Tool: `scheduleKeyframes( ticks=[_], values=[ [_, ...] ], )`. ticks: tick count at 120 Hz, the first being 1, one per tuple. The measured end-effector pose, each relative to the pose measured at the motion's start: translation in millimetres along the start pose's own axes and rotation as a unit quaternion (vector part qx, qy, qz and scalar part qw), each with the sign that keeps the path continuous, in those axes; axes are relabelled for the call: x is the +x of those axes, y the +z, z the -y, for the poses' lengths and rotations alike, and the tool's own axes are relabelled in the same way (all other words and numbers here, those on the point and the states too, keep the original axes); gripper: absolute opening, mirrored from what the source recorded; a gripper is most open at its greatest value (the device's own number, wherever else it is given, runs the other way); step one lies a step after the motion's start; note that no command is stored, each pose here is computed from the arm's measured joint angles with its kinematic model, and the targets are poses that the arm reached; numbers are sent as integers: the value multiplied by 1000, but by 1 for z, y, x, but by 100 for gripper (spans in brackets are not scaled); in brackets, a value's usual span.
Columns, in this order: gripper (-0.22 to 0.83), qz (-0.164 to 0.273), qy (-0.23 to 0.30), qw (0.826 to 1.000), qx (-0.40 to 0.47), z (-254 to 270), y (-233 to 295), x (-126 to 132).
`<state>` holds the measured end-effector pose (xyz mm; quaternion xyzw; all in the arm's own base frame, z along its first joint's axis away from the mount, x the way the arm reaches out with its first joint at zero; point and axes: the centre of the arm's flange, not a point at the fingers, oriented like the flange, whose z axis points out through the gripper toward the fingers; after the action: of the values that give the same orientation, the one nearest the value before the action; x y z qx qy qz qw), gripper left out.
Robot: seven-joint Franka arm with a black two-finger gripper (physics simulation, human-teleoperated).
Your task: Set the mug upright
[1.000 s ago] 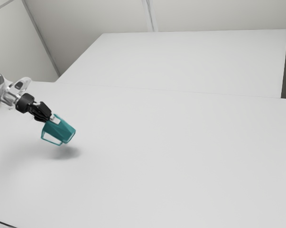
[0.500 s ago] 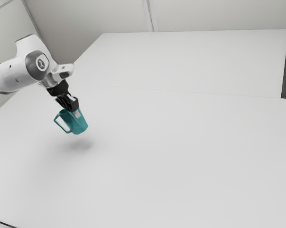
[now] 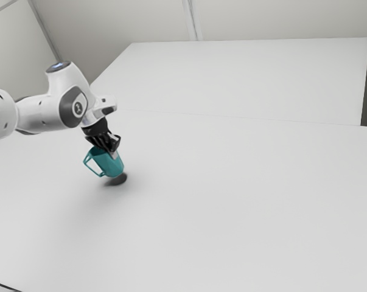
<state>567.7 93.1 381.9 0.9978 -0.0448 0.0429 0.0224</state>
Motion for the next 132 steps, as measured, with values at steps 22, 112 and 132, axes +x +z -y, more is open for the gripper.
scheduleKeyframes(
  ticks=[22,112,132],
  values=[
    [-17,6,-24,1000,1,-8,20,5],
    [53,-35,-52,998,-6,-33,-66,25],
    [58,-35,-45,998,-6,-32,-126,57]
  ],
)
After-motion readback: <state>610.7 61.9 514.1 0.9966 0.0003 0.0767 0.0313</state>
